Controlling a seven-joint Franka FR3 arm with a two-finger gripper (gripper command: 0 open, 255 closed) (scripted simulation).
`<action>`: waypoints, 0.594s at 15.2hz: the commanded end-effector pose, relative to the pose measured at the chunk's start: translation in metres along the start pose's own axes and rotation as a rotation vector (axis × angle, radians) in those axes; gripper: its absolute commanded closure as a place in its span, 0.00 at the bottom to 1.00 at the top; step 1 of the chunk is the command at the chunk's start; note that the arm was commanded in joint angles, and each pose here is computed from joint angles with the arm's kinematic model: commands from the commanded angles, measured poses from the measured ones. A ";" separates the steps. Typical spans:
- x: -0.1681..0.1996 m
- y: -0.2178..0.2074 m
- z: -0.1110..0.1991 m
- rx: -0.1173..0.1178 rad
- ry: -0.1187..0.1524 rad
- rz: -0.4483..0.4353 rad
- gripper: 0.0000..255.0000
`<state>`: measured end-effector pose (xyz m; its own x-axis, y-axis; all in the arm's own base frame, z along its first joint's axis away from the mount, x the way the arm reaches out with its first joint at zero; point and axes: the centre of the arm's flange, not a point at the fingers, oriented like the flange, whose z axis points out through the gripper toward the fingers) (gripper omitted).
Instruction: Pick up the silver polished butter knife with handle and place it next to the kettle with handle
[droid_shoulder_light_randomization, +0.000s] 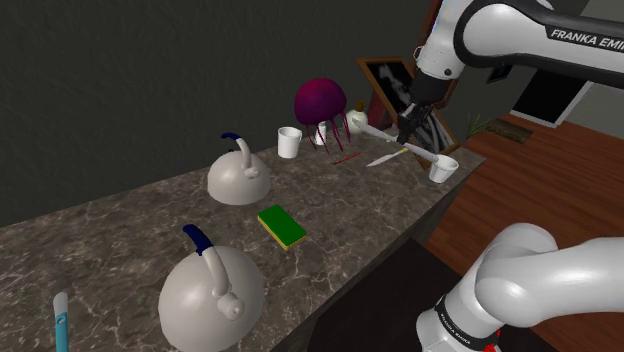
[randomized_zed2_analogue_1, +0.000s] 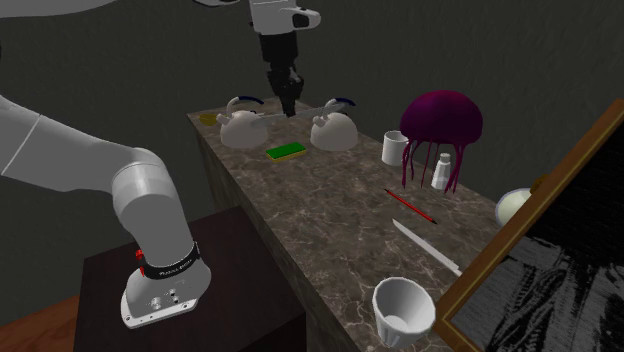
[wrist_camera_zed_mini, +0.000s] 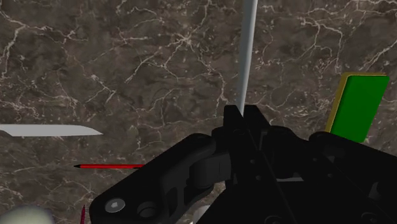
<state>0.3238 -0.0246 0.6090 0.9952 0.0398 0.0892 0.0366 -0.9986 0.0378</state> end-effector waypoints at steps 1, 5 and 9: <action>-0.001 -0.028 -0.001 0.000 0.000 0.001 1.00; -0.004 -0.081 -0.003 0.000 0.000 0.001 1.00; -0.007 -0.133 -0.005 0.000 0.000 0.001 1.00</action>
<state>0.3174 0.0930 0.6071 0.9952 0.0395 0.0895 0.0362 -0.9986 0.0378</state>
